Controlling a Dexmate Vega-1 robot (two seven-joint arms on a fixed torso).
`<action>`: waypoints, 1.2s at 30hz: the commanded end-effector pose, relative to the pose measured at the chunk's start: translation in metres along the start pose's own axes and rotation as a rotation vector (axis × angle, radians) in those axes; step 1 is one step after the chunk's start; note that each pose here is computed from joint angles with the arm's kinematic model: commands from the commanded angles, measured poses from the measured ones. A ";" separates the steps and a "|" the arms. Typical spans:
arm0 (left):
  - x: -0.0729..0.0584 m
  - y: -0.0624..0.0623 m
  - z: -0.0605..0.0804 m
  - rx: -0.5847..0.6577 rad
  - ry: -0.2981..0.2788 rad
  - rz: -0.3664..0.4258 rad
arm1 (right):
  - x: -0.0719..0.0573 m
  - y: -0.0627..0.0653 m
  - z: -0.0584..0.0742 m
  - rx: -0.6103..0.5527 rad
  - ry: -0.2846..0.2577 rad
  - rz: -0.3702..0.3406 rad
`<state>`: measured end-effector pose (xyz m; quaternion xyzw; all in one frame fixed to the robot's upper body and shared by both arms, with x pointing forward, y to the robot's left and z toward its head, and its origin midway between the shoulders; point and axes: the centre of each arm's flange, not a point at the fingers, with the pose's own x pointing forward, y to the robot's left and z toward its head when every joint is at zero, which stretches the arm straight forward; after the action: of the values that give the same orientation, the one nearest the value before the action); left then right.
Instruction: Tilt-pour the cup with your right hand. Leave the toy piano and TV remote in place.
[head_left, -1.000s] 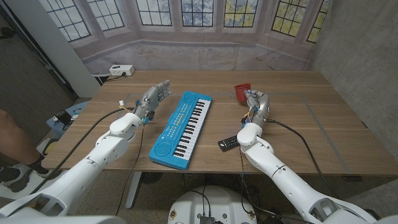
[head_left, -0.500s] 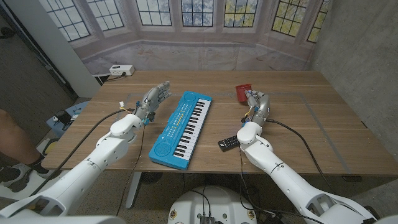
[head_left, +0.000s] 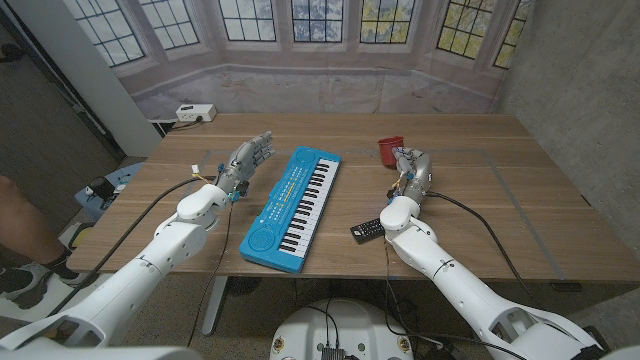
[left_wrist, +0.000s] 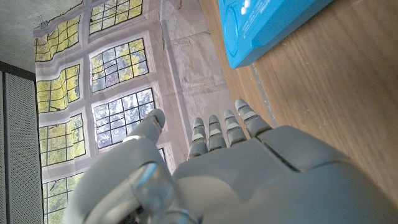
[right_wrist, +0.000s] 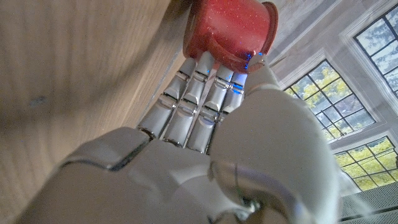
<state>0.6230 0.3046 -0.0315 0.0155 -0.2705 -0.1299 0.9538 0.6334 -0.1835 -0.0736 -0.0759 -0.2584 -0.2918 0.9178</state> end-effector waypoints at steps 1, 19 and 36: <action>-0.005 0.002 -0.002 -0.010 -0.005 0.008 | -0.001 0.002 -0.003 -0.025 0.014 0.015; -0.017 0.004 -0.006 -0.017 -0.010 0.019 | -0.010 -0.009 0.006 -0.066 0.006 0.072; -0.018 -0.001 -0.007 -0.019 -0.008 0.002 | -0.014 -0.017 0.008 -0.104 0.012 0.145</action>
<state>0.6133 0.3105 -0.0447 0.0049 -0.2747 -0.1260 0.9532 0.6155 -0.1852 -0.0738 -0.1259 -0.2386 -0.2540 0.9288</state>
